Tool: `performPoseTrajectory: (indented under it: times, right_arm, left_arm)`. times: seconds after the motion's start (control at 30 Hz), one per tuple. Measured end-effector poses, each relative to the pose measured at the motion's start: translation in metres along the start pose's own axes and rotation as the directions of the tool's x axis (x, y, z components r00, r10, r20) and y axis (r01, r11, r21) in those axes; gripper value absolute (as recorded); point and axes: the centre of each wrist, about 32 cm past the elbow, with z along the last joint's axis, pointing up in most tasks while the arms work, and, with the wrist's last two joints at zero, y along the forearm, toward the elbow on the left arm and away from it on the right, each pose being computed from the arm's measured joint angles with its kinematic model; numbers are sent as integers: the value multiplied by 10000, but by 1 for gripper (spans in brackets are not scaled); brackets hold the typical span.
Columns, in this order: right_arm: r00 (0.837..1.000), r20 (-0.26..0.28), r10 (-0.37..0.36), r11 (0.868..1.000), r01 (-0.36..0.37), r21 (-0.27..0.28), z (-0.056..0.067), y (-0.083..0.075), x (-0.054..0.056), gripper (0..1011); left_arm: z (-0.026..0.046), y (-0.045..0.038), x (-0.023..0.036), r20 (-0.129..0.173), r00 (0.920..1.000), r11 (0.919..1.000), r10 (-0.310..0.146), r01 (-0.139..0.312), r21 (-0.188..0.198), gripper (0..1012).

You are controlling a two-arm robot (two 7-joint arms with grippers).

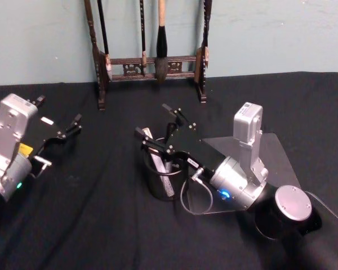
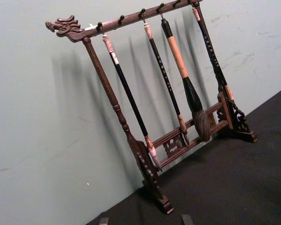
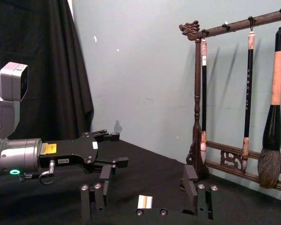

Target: Pick up the water-based marker from the table and place it into the pen holder.

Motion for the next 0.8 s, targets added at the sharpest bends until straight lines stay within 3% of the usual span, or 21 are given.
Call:
performPoseTrajectory:
  times: [0.1,0.47,0.6,0.8]
  right_arm:
    - [10000,-27,55,10000,-55,-4,25,0,8,1003]
    - [9995,327,4,9988,-20,495,256,21,60,1002]
    - [9973,506,-532,9969,501,606,396,-41,122,1002]
    - [9845,688,-1612,9868,1599,248,571,-183,216,1002]
  left_arm:
    - [0,0,0,0,10000,10000,0,0,0,1001]
    - [0,0,0,1,10000,10000,1,-1,-1,1001]
    - [0,0,0,0,10000,10000,-1,1,0,1001]
    - [0,0,0,0,10000,10000,-1,1,0,1001]
